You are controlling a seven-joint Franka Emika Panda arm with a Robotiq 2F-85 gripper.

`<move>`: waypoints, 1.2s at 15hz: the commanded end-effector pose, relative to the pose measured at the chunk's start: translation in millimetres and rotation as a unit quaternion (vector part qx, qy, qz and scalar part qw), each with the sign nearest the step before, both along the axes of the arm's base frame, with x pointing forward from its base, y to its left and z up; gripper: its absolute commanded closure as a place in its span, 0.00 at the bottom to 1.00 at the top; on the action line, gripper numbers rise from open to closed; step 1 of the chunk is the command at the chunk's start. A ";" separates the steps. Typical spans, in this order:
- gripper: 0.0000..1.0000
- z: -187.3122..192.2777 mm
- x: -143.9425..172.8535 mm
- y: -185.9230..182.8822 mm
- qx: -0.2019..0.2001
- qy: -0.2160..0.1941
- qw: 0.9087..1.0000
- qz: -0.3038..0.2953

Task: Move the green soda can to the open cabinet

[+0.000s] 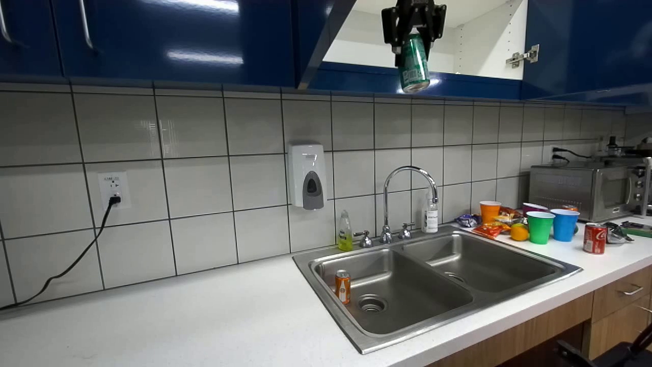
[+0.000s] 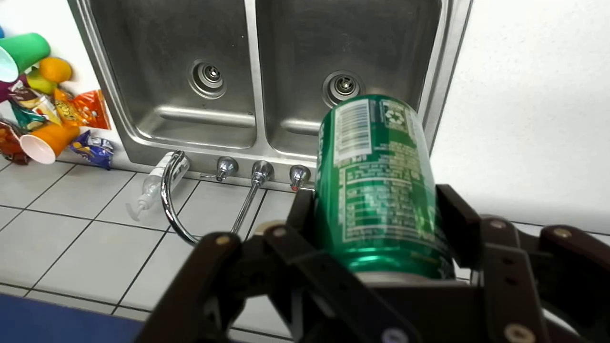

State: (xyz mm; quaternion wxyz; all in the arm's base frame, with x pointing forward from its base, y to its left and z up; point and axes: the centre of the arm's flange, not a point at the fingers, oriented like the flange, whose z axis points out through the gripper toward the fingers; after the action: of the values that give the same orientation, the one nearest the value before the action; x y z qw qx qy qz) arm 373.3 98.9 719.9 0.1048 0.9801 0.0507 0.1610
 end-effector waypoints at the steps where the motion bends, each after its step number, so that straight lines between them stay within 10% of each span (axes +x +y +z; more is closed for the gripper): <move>1: 0.60 19.5 6.4 -1.5 -0.013 -0.004 1.000 -0.013; 18: 0.60 66.1 8.3 -5.1 -0.021 -0.033 0.999 -0.025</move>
State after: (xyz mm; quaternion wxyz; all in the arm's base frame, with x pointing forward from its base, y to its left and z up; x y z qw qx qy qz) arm 378.3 93.5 766.4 0.1164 0.9740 0.0377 0.1907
